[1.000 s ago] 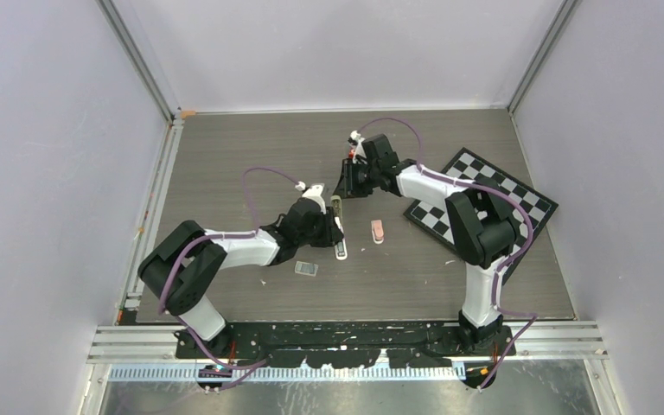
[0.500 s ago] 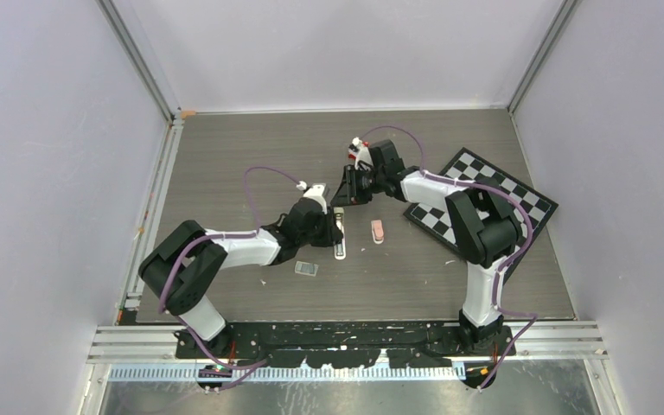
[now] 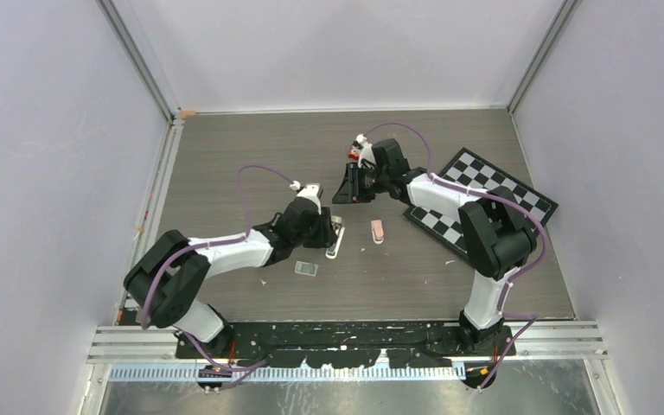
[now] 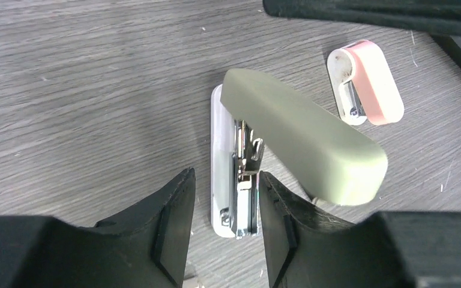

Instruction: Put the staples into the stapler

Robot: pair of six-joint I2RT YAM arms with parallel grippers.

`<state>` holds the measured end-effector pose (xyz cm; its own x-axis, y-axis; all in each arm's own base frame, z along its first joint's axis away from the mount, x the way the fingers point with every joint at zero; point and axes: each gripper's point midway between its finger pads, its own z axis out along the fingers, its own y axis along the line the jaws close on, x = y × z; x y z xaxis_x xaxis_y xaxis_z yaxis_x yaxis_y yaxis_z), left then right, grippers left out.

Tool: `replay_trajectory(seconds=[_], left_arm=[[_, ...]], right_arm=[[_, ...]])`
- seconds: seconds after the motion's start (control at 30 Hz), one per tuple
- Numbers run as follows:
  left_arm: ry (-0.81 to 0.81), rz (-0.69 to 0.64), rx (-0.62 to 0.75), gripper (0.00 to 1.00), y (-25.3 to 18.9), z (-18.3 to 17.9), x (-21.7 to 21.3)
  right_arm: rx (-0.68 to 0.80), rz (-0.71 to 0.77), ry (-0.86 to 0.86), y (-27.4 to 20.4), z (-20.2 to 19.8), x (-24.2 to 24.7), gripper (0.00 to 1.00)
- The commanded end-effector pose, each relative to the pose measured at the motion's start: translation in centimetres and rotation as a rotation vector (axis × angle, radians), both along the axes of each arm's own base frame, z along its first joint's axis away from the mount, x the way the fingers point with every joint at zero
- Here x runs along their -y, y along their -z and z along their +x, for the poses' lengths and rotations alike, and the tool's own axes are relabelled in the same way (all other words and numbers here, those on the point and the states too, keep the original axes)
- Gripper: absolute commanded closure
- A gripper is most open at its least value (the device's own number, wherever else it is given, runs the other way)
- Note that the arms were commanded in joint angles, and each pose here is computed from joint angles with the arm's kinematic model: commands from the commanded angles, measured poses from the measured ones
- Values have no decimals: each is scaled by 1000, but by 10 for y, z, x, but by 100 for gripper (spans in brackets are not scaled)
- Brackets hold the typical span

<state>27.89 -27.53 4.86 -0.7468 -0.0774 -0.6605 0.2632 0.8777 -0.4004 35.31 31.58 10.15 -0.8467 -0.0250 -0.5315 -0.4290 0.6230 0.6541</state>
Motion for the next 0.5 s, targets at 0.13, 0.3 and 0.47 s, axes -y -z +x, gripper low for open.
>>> replay_trajectory(seconds=[0.13, 0.3, 0.47], left_arm=[[-34, 8, 40, 52, -31, -6, -19], [-61, -1, 42, 52, -43, -15, -30], [-106, -34, 73, 50, -62, -17, -40]], right_arm=[[20, -151, 192, -12, 13, 33, 64], [-18, -159, 233, -15, 3, 39, 64], [-46, -170, 222, -12, -9, 33, 64]])
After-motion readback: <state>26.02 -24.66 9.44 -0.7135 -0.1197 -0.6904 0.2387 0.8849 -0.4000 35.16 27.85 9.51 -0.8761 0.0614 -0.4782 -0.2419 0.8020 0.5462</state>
